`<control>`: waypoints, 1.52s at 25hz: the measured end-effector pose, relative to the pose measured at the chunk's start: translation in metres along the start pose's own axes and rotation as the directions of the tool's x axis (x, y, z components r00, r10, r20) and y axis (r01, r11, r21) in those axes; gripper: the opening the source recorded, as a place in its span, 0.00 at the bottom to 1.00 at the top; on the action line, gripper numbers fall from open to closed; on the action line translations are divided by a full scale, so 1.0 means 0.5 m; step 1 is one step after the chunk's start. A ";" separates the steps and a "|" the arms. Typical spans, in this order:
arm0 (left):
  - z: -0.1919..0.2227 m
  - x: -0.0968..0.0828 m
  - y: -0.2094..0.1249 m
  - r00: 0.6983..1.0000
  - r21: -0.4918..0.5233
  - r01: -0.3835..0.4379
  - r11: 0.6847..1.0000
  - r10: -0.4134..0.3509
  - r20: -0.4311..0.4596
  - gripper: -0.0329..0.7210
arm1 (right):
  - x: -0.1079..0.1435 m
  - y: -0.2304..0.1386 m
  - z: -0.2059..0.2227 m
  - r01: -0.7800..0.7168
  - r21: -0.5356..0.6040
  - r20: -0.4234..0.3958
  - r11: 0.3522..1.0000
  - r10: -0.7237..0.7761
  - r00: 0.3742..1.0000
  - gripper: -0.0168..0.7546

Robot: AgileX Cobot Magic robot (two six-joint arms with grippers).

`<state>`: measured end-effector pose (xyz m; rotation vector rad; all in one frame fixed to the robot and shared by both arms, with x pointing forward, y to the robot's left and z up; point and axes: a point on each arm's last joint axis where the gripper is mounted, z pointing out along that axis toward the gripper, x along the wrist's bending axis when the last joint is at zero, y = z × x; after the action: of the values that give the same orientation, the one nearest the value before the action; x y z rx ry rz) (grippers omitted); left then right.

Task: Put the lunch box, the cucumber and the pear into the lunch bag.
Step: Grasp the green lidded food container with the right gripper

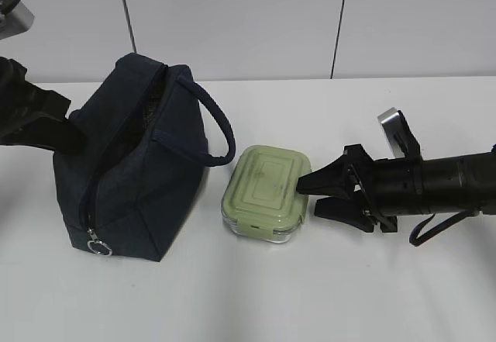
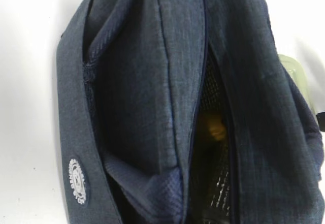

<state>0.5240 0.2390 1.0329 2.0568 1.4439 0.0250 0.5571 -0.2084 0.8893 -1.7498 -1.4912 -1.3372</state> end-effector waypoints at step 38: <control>0.000 0.002 0.002 1.000 -0.013 0.000 1.000 0.000 -0.009 0.02 | -0.023 0.037 0.059 0.029 0.004 0.062 1.000 -0.029 0.998 0.77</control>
<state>0.5253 0.2395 1.0332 2.0487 1.4457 0.0440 0.5857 -0.1944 0.8715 -1.7890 -1.5569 -1.3058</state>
